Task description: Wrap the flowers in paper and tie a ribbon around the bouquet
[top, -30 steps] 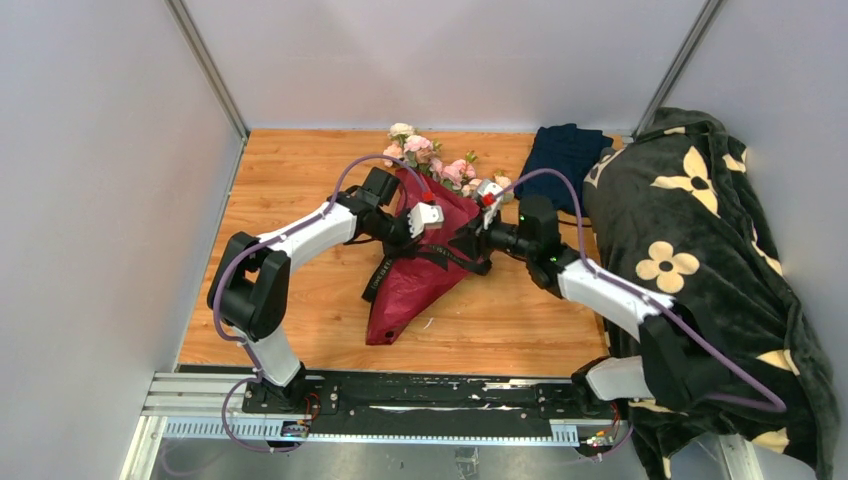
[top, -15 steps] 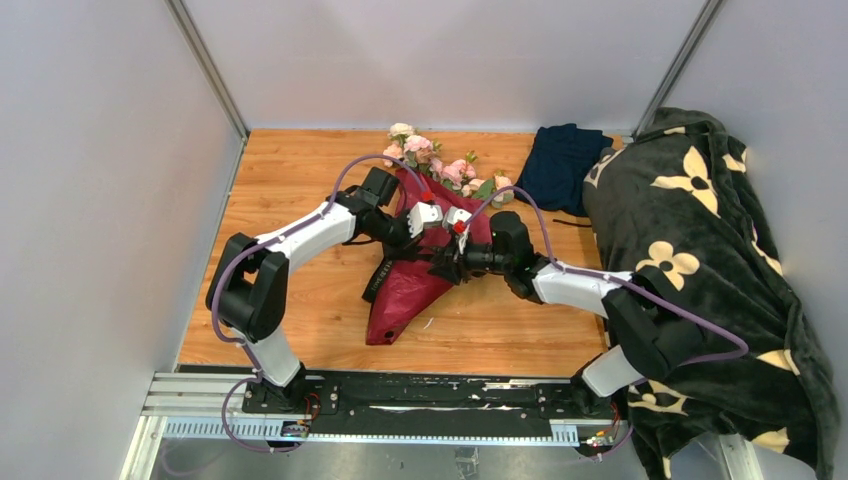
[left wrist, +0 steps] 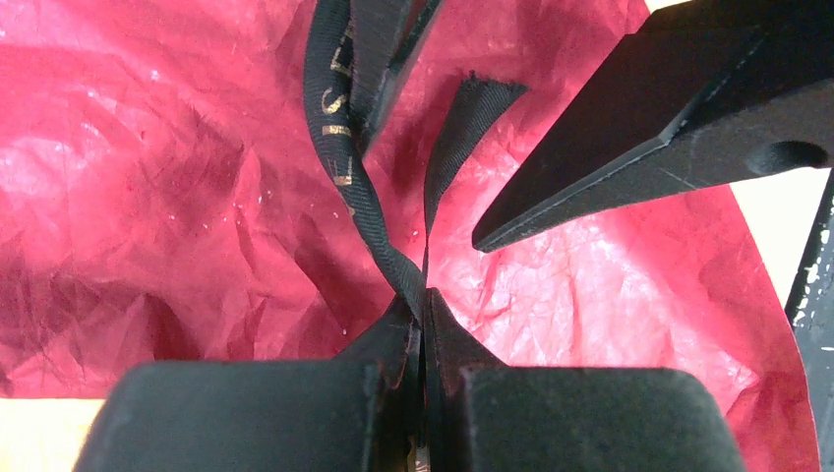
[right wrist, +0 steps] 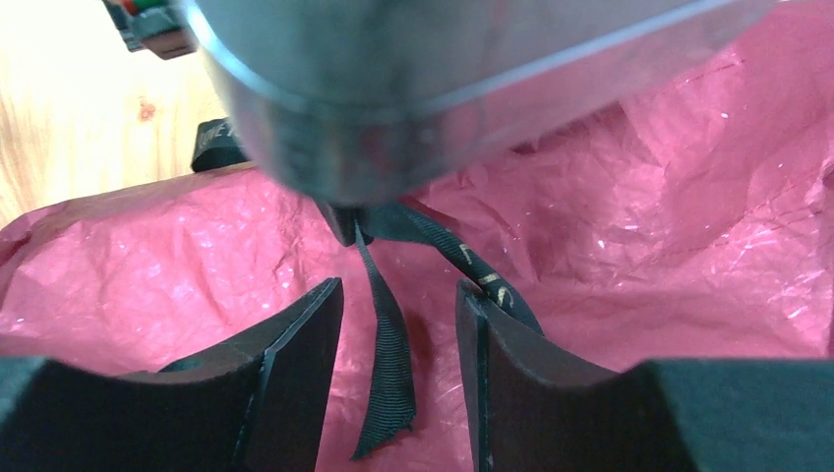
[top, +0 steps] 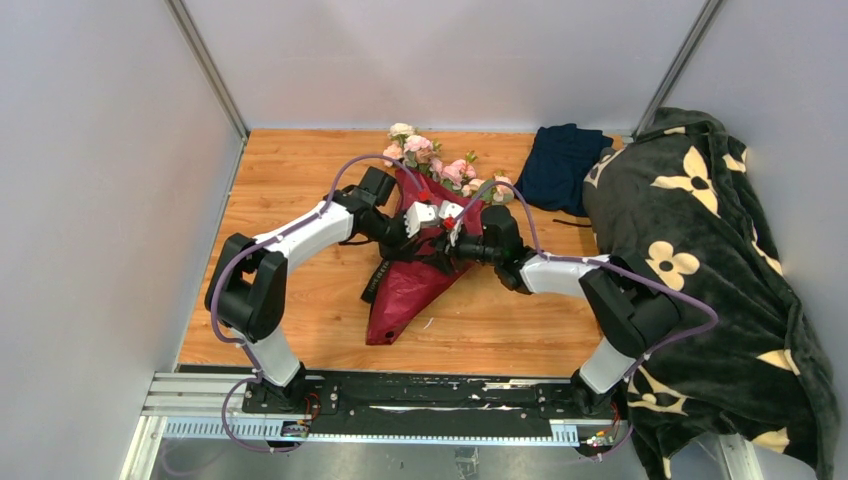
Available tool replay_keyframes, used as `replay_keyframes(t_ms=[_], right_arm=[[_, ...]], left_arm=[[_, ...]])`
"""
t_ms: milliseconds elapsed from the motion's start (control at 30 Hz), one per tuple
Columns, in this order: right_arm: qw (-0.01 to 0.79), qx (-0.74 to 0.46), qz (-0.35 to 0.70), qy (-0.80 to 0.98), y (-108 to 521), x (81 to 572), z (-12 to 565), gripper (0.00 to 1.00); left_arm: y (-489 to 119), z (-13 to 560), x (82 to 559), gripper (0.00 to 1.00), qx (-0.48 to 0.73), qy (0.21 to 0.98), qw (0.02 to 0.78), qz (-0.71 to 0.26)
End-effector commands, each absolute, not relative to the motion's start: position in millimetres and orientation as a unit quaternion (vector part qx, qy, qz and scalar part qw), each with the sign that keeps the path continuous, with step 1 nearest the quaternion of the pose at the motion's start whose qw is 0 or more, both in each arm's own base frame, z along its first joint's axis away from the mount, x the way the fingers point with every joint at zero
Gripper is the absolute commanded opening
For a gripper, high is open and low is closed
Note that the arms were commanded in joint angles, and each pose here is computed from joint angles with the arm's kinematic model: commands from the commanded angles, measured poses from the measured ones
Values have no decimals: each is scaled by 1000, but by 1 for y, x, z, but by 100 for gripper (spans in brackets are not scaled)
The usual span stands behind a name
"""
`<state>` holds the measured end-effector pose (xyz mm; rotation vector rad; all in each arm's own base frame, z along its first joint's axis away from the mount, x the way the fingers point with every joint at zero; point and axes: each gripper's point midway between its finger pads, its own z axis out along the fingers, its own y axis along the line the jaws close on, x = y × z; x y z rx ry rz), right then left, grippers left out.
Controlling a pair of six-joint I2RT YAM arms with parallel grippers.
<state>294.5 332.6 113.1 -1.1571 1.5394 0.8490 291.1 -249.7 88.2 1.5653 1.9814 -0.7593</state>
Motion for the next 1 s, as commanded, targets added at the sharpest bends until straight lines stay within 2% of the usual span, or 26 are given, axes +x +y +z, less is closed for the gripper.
replay_keyframes(t_ms=[0,267,467,600,967], right_arm=[[484,-501,355,623,344,294,103,51],[459,-516,374,618,352,276,88,48],[514,-483,395,589,333,258,112,50],[552,-445,397,583,320,258,131,50],[531,-439,389,612,323,269,113,49]], left_arm=[[-264,107,289,0,592,702,268,-292],[-263,106,295,0,589,708,269,-282],[-263,108,303,0,575,716,288,-272],[-269,109,300,0,564,719,284,-290],[-271,114,286,0,576,700,287,-308]])
